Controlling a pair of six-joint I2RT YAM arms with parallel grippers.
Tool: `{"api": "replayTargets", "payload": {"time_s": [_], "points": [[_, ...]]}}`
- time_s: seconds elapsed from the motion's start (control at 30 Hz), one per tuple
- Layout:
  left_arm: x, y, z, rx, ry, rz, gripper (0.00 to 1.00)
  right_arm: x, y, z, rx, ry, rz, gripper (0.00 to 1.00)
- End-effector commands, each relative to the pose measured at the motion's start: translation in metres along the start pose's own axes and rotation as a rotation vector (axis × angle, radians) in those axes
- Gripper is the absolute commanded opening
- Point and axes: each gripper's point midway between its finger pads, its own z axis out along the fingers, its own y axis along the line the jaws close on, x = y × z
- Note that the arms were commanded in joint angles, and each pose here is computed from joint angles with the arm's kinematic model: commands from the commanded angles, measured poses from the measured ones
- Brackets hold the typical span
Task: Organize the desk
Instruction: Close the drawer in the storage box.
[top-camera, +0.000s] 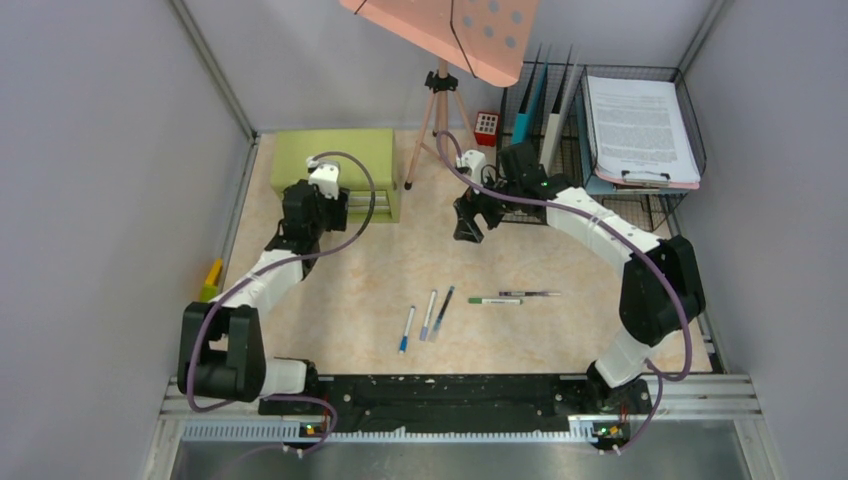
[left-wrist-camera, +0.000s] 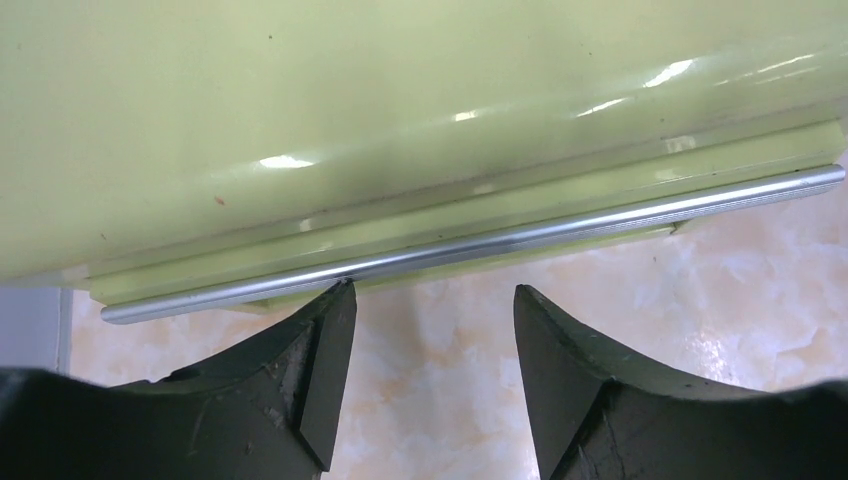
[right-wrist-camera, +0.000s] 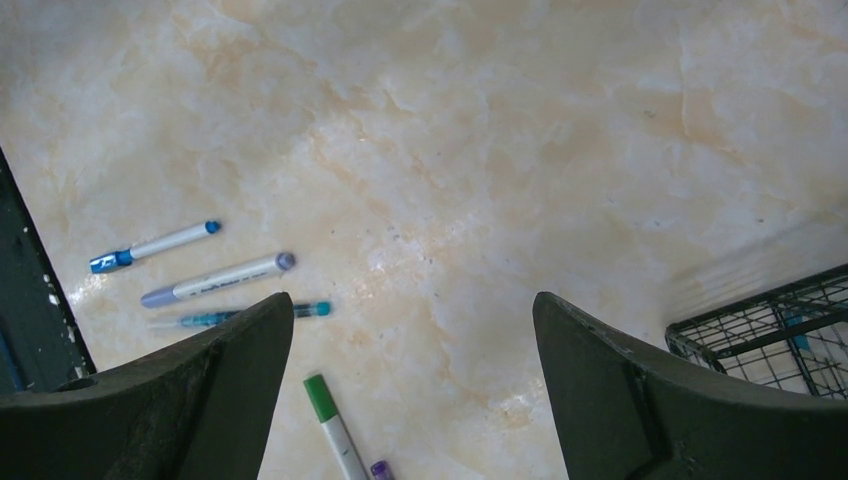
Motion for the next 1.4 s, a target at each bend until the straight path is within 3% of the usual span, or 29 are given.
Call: {"api": "replayTargets", "payload": {"time_s": [0.0,0.67,0.93,1.1,1.37], "points": [[-0.024,0.003,0.007,-0.021,-0.127,-0.035,0.65,-0.004,0.003,0.001,0.000,-0.020,-0.029,0.89],[-0.022,-0.004,0.021,-0.006,-0.143,-0.144,0.71,0.002,0.004,0.005,-0.011,-0.009,-0.021,0.89],[-0.021,-0.001,0.006,-0.017,-0.135,-0.140,0.74,0.004,0.005,0.005,-0.015,-0.007,-0.019,0.89],[-0.012,0.000,-0.012,-0.008,-0.087,-0.020,0.75,0.005,0.006,0.003,-0.013,-0.007,-0.023,0.89],[0.013,-0.012,-0.035,0.117,-0.025,0.375,0.87,0.017,0.006,0.001,0.005,0.002,-0.030,0.89]]}}
